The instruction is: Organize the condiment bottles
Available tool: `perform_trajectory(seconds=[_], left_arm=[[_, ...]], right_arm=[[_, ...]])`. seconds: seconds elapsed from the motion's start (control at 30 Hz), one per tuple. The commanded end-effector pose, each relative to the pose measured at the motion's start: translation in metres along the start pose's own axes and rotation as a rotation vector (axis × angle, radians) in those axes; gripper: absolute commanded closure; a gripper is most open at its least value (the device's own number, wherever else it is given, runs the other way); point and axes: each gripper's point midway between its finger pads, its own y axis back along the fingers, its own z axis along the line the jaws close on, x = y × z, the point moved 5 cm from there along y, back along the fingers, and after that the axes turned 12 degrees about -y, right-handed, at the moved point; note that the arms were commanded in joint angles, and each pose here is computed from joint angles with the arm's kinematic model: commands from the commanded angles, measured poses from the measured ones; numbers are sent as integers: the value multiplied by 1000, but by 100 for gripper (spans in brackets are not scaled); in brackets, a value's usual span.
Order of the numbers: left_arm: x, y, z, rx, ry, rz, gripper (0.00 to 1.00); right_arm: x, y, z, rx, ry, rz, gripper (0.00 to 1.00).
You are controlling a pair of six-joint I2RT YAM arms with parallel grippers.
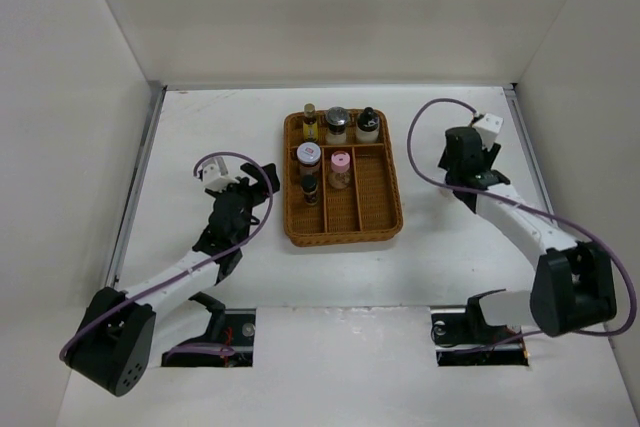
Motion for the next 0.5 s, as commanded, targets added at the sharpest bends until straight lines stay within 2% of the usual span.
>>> perform_trajectory(seconds=[0.0,0.17,0.23,0.47], left_arm=[[-12,2,0,12,29,-57,13],[-15,2,7,-9,29,-70,1],[-14,0,9,-20,25,-66,0],[-10,-5,15,-46,16,-56,0]], right_arm=[[-58,55,33,-151,-93,-204,53],[-68,137,83,-432,-65,-242,53],[-62,166,104,-545,-62,-225,53],[4,226,169,-806,72,-103,53]])
